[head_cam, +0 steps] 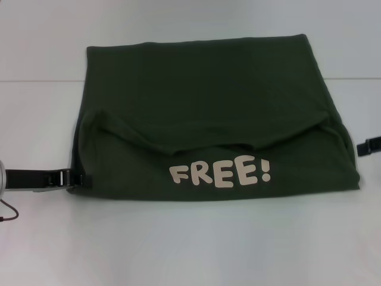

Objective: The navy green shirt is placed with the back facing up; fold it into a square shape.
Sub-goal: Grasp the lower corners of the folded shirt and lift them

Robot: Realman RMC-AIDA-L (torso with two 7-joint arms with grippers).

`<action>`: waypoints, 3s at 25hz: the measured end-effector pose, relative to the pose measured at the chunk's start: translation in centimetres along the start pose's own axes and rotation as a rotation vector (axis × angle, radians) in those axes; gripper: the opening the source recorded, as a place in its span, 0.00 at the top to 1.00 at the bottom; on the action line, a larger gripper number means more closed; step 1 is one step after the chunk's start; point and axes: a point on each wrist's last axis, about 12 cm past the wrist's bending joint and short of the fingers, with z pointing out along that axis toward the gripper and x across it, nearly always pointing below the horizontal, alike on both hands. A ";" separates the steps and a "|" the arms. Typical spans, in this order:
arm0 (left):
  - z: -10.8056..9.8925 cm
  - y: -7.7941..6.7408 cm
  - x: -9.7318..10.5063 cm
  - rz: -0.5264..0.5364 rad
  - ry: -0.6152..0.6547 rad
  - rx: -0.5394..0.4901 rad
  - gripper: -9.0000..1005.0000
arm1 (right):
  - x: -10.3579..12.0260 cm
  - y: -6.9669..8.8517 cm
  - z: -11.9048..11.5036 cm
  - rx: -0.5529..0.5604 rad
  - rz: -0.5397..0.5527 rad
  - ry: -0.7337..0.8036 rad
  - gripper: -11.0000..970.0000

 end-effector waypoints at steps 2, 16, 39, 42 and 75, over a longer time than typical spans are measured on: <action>0.0 0.0 0.0 0.000 0.000 0.000 0.98 | -0.2 0.4 1.0 0.039 -0.010 0.045 0.06; 0.1 -0.1 -0.3 0.012 -0.001 0.000 0.98 | 0.3 1.7 6.3 0.074 -0.034 0.094 0.06; -0.4 0.1 -0.7 -0.021 -0.028 -0.004 0.98 | 0.5 2.0 7.1 0.086 -0.046 0.087 0.55; -0.4 0.1 -0.7 -0.019 -0.023 -0.004 0.98 | 0.5 2.0 7.1 0.087 -0.046 0.087 0.62; -4.7 -3.2 3.4 -0.009 0.513 0.316 0.98 | 7.8 1.8 3.5 -0.256 -0.269 0.504 0.94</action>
